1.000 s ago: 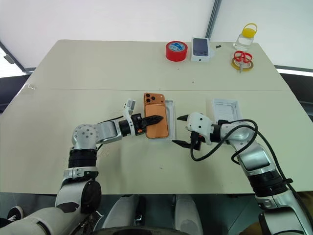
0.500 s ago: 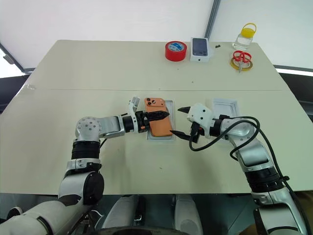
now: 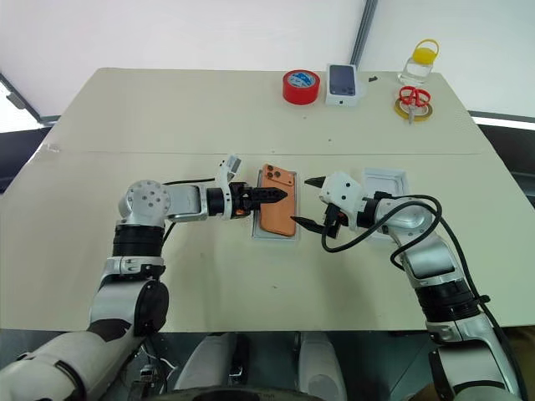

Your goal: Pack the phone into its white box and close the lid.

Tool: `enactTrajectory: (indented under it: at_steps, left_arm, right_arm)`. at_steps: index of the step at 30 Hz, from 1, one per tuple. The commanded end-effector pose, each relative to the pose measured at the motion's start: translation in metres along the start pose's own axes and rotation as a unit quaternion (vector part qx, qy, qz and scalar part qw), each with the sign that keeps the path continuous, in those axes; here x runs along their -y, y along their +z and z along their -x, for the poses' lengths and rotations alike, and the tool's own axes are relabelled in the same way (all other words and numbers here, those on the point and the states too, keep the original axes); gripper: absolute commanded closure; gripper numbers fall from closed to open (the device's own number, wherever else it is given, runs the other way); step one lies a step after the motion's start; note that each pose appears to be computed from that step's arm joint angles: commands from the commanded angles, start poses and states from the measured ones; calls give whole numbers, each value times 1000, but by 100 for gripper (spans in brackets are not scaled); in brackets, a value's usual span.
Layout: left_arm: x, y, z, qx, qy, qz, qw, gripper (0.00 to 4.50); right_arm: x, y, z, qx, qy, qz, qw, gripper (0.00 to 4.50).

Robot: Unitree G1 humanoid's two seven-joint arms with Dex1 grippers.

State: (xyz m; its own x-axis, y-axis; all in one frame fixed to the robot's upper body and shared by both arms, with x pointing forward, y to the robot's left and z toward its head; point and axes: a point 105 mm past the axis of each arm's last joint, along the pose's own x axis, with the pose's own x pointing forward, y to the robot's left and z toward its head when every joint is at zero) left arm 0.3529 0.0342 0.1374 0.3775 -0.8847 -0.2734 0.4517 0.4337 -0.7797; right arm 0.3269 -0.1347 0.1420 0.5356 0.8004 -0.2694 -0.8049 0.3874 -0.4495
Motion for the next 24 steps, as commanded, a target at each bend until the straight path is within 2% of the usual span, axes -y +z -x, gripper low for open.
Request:
enactTrajectory:
  at_steps: [1,16,20,21,22,23,24]
  left_arm:
    - [13,3,-1,0,-21,-27,999,116]
    - [-4,6,32,11,35,-68,997,116]
    - [-7,12,42,36,47,-97,994,116]
    - [-12,16,47,52,61,-120,990,154]
    - [-16,18,51,62,77,-155,983,166]
    - [-19,19,55,67,88,-194,975,194]
    - [-24,21,58,73,103,-234,964,244]
  right_arm:
    - [4,10,-1,14,-6,19,1000,0]
    - [3,6,-5,12,-6,18,1000,0]
    - [4,7,-5,13,-4,17,1000,0]
    - [5,6,-5,11,-6,13,1000,41]
    - [8,4,-4,7,-11,12,1000,54]
    - [9,3,-3,4,-14,11,1000,84]
    - [13,2,-3,1,-23,13,1000,135]
